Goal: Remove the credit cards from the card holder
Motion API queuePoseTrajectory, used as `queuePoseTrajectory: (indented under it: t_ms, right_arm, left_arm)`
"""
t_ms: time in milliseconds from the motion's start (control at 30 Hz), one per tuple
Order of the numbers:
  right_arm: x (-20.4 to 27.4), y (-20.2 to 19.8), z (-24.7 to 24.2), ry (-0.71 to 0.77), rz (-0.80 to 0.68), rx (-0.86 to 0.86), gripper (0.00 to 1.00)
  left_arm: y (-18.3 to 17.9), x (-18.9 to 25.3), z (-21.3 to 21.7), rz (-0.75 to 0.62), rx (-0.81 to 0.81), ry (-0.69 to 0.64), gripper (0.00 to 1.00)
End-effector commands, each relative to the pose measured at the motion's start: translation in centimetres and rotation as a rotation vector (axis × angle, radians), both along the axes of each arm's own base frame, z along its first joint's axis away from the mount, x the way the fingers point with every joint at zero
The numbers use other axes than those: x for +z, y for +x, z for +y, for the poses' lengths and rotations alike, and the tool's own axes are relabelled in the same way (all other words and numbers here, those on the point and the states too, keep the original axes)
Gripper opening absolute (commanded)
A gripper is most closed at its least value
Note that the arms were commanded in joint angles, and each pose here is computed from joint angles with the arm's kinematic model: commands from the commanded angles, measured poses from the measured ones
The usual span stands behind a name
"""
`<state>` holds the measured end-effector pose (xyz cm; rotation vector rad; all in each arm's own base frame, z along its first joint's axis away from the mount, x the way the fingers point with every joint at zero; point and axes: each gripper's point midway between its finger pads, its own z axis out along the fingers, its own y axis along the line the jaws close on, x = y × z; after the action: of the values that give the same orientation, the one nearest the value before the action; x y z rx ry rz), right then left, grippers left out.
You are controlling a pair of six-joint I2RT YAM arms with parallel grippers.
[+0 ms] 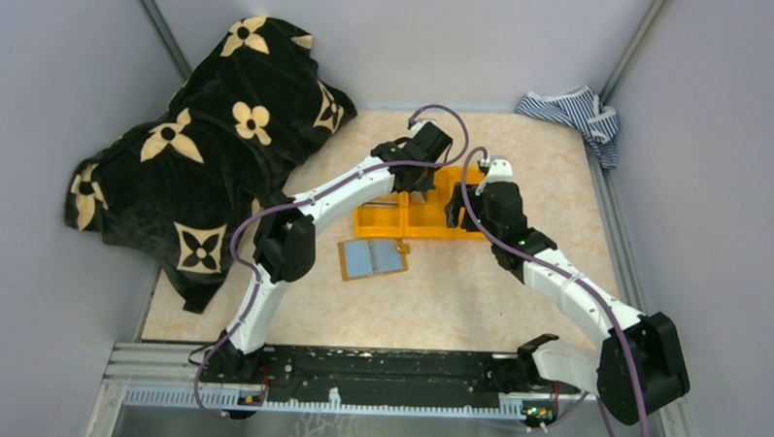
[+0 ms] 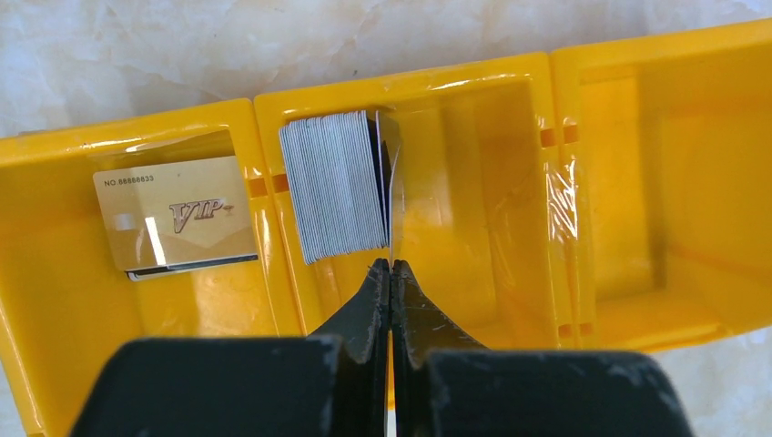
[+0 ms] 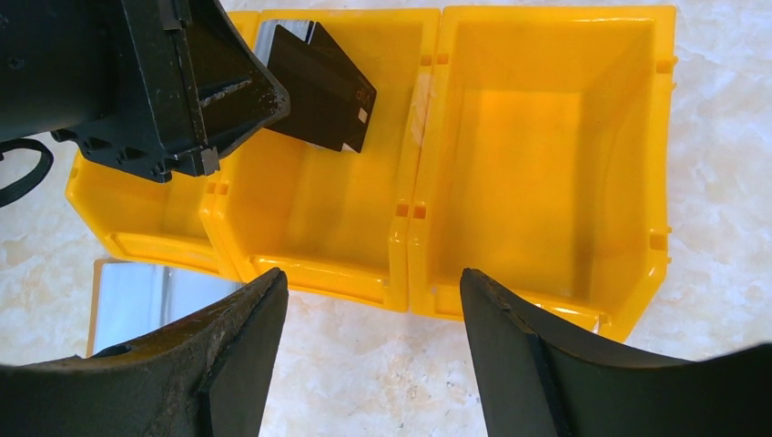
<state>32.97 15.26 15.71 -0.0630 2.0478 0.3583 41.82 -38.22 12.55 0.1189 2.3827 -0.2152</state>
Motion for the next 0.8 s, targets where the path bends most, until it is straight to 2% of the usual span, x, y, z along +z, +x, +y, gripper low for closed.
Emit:
queuePoseTrajectory:
  t_ms: [0,333,767]
  right_arm:
    - [1.0,0.7,0.5,0.038,-0.040,0.003,0.70]
    - [0.9,0.9,0.4,0.035,-0.036,0.002,0.70]
    - [0.3,0.9,0.5,0.037,-0.021,0.012,0.70]
  left_arm:
    - [0.6,0.2,0.7,-0.022,0.019,0.036,0.00]
    - [2.1,0.7,-0.2,-0.054,0.017,0.022,0.00]
    - [2.7,-0.7,0.1,-0.031,0.021,0.036,0.00]
